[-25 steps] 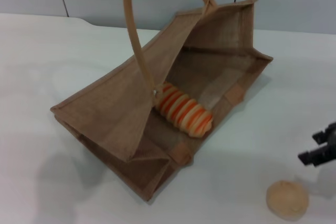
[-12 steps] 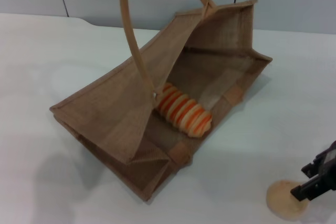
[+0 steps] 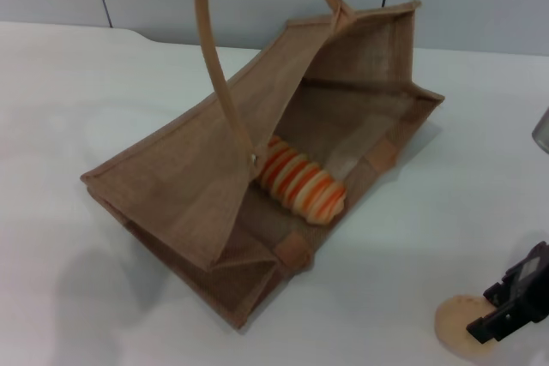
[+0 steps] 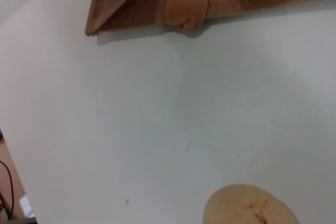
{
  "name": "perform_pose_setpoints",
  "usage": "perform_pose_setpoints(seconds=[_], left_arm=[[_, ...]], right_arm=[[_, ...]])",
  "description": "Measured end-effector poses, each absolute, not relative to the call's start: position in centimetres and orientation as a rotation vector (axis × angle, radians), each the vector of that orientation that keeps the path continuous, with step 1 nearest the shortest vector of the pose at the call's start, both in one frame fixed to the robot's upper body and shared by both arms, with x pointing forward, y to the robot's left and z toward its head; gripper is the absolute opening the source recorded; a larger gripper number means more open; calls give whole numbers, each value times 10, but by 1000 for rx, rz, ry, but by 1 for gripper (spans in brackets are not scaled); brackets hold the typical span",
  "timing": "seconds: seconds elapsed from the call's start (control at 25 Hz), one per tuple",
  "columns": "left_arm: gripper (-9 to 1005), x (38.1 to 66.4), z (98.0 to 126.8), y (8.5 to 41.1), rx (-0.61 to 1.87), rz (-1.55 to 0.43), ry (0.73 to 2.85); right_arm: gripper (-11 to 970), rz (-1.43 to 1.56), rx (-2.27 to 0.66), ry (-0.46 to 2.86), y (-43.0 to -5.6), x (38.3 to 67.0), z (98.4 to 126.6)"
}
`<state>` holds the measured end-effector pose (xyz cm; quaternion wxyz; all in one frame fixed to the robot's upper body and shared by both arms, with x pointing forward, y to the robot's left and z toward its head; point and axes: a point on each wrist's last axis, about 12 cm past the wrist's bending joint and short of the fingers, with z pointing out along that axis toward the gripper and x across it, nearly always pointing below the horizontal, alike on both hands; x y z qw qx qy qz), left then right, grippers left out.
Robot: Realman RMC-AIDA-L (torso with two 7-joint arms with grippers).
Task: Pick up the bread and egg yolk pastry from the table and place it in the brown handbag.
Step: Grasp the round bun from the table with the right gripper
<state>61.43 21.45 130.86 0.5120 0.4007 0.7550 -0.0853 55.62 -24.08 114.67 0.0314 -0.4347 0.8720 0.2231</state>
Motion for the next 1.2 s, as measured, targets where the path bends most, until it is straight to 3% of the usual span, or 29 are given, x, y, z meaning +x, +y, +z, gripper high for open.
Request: perform_pose_setpoints(seconds=[1.04,1.2], left_arm=[[107,615,1310,213,970,-202,1811],[107,615,1311,214,969,-201,1810]], right_arm=[[694,747,-1393,2733,-220,567,1130],[524,743,-1387,2731,-220,568,1130]])
